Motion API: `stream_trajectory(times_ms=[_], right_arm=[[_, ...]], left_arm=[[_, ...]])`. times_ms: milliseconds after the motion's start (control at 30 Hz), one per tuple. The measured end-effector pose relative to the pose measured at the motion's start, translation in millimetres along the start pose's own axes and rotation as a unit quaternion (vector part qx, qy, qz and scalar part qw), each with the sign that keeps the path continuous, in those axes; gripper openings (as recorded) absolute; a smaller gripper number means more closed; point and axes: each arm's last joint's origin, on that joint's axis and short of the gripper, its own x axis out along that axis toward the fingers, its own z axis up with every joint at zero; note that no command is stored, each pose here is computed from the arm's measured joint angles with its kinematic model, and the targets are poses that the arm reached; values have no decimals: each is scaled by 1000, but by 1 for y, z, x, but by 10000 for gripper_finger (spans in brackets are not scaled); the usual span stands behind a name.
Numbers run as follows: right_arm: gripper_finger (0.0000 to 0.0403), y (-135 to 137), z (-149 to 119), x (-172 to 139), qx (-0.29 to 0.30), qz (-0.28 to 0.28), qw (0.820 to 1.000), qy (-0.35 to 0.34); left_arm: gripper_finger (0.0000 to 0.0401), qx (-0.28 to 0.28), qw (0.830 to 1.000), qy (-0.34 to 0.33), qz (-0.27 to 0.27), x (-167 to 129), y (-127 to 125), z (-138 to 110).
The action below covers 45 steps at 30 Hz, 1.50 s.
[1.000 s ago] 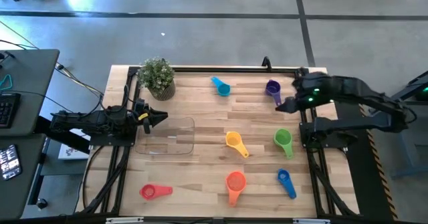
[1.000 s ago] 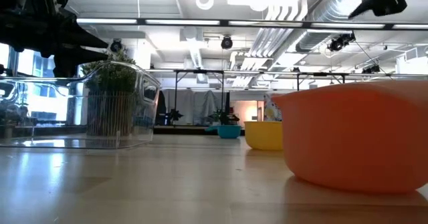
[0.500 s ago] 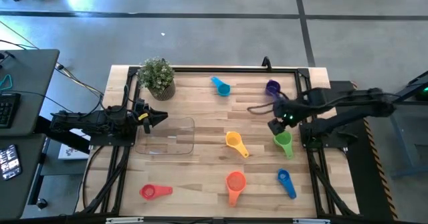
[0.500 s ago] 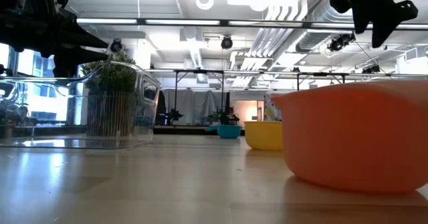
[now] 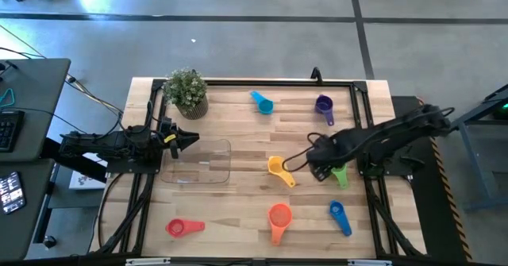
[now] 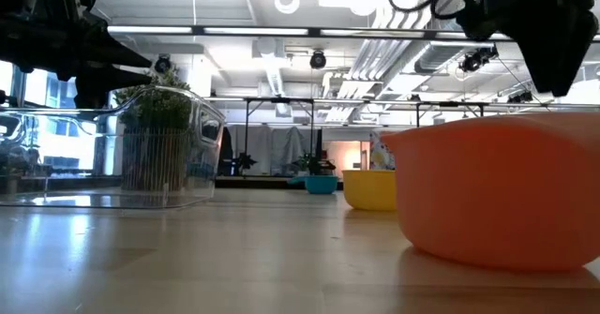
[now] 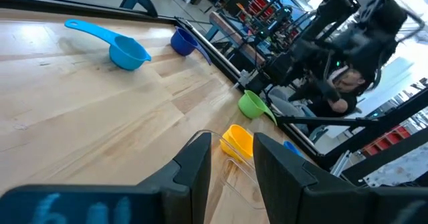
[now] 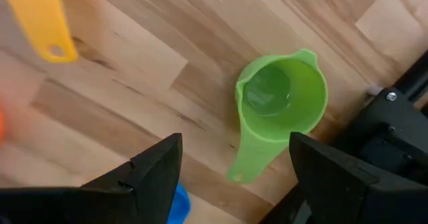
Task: Nest measuring cups in basket
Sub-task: Stack the green measuring cup on top of the orange measuring cup
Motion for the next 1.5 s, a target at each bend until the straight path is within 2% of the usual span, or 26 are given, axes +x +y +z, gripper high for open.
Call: stream_trajectory(times_ms=[400, 567, 833, 1100, 1333, 1500], right_arm=[[265, 35, 4, 51, -5, -114, 993, 38], [244, 41, 6, 64, -6, -140, 989, 49], [195, 46, 7, 73, -17, -146, 988, 48], [193, 36, 1, 94, -4, -154, 985, 73], [187, 35, -2, 96, -1, -158, 984, 76], [138, 35, -2, 96, 7, -159, 984, 74]], left_arm=[[104, 0, 1000, 0, 0, 0, 0, 0], [104, -1, 1000, 0, 0, 0, 0, 0], [104, -1, 1000, 0, 0, 0, 0, 0], [104, -1, 1000, 0, 0, 0, 0, 0], [104, -1, 1000, 0, 0, 0, 0, 0], [104, -1, 1000, 0, 0, 0, 0, 0]])
